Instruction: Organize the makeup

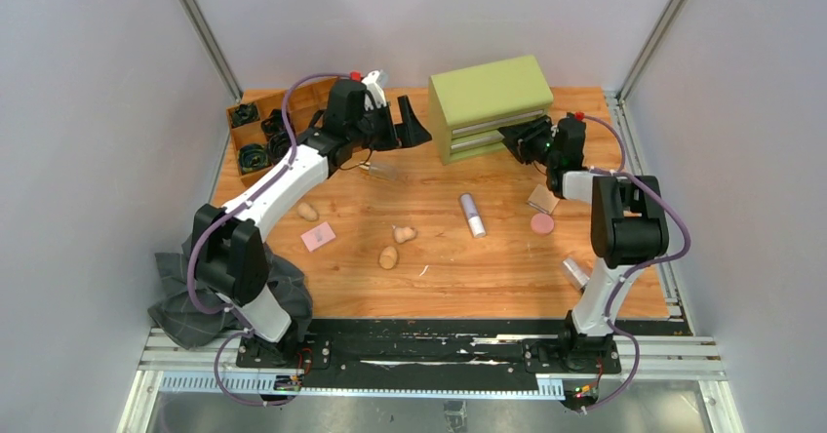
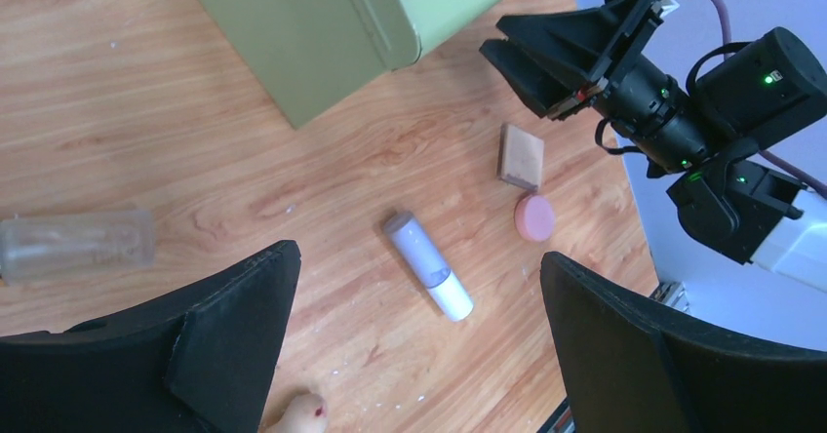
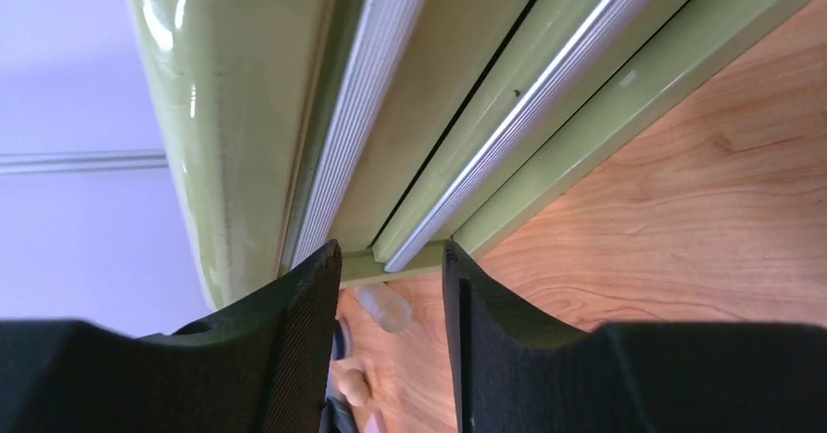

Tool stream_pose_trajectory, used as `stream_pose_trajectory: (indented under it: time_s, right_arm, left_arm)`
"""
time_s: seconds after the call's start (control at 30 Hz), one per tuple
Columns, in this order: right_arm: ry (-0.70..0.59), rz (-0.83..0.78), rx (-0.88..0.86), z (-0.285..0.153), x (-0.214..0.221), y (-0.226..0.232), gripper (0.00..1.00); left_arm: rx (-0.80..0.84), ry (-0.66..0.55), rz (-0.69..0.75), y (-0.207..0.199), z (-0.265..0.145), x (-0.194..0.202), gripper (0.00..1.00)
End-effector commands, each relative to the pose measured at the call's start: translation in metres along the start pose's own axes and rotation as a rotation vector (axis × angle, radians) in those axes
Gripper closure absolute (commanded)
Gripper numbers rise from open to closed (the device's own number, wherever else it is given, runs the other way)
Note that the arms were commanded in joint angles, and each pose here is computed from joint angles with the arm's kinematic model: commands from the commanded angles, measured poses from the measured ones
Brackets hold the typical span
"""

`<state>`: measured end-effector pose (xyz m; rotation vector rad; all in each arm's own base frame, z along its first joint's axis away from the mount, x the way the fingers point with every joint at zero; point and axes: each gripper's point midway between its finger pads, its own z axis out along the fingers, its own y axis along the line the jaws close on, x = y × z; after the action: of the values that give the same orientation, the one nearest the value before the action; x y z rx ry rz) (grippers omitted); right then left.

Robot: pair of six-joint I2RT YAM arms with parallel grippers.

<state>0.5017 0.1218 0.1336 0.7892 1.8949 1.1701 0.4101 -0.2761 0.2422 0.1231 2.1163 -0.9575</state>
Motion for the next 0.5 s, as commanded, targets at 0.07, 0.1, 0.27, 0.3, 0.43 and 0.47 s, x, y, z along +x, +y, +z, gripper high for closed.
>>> stream_pose_trajectory:
  time_s: [0.07,0.1,0.27,0.3,0.43,0.47]
  right_arm:
    - [-0.13,0.09,-0.176,0.003,-0.019,0.027,0.58]
    - [-0.128,0.089,-0.181,0.004,-0.02,0.026,0.58]
    - [-0.13,0.105,-0.203,0.011,-0.025,0.027,0.55]
    - [-0.128,0.108,-0.208,0.013,-0.026,0.028,0.55]
    - [-0.129,0.133,-0.206,0.021,-0.027,0.019,0.57]
    - [-0.129,0.136,-0.207,0.022,-0.028,0.018,0.57]
  left_arm:
    - [0.018,-0.048,0.05,-0.008,-0.019,-0.009,0.02]
    - [0.015,-0.048,0.053,-0.008,-0.02,-0.009,0.02]
    - [0.002,-0.04,0.064,-0.005,-0.022,-0.007,0.02]
    - [0.003,-0.038,0.065,-0.005,-0.022,-0.006,0.02]
    - [-0.001,-0.034,0.069,-0.005,-0.021,-0.006,0.02]
    - [-0.004,-0.034,0.074,-0.004,-0.022,-0.006,0.02]
